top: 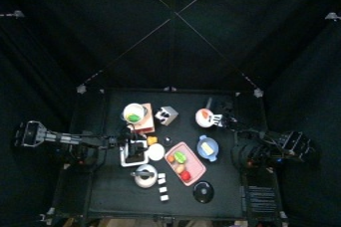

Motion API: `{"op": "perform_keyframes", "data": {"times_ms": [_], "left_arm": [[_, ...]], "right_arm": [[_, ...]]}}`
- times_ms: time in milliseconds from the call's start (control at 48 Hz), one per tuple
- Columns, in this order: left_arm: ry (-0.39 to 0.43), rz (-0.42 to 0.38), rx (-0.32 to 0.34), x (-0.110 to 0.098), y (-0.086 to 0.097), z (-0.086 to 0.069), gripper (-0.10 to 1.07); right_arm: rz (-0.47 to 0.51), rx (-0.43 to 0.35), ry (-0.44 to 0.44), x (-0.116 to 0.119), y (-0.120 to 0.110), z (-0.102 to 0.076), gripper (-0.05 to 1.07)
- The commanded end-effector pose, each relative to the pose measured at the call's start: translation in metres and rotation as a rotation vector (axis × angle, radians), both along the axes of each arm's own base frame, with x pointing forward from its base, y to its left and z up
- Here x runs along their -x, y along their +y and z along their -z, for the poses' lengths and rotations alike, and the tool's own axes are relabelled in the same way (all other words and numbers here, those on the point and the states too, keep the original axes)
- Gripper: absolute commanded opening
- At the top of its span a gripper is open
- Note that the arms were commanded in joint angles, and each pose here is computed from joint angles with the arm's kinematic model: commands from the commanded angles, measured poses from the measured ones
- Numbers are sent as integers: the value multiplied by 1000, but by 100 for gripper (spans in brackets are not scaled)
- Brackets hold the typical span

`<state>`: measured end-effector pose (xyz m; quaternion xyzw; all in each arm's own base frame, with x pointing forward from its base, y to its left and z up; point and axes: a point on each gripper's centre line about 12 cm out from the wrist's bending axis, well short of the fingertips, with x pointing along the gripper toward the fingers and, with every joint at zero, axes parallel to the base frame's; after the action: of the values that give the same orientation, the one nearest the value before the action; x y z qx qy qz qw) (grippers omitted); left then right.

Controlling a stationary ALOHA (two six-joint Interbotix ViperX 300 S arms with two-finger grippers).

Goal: Move pan left

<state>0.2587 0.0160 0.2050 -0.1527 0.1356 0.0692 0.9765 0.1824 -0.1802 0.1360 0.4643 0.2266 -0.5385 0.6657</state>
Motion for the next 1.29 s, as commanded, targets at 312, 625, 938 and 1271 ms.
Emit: {"op": "perform_keyframes", "data": {"times_ms": [312, 625, 938, 1271], "left_arm": [[-20, -2, -3, -2, 1, -5, 94], [-18, -2, -3, -1, 1, -4, 94], [-15, -5, 0, -1, 1, -3, 94], [-12, -4, -1, -1, 1, -3, 94]], "right_arm": [[-158, -2, -6, -67, 1, 2, 42], [-183, 3, 10, -75, 0, 5, 43], [-214, 34, 36, -76, -3, 4, 48], [-213, 34, 37, -76, -3, 4, 64]]}}
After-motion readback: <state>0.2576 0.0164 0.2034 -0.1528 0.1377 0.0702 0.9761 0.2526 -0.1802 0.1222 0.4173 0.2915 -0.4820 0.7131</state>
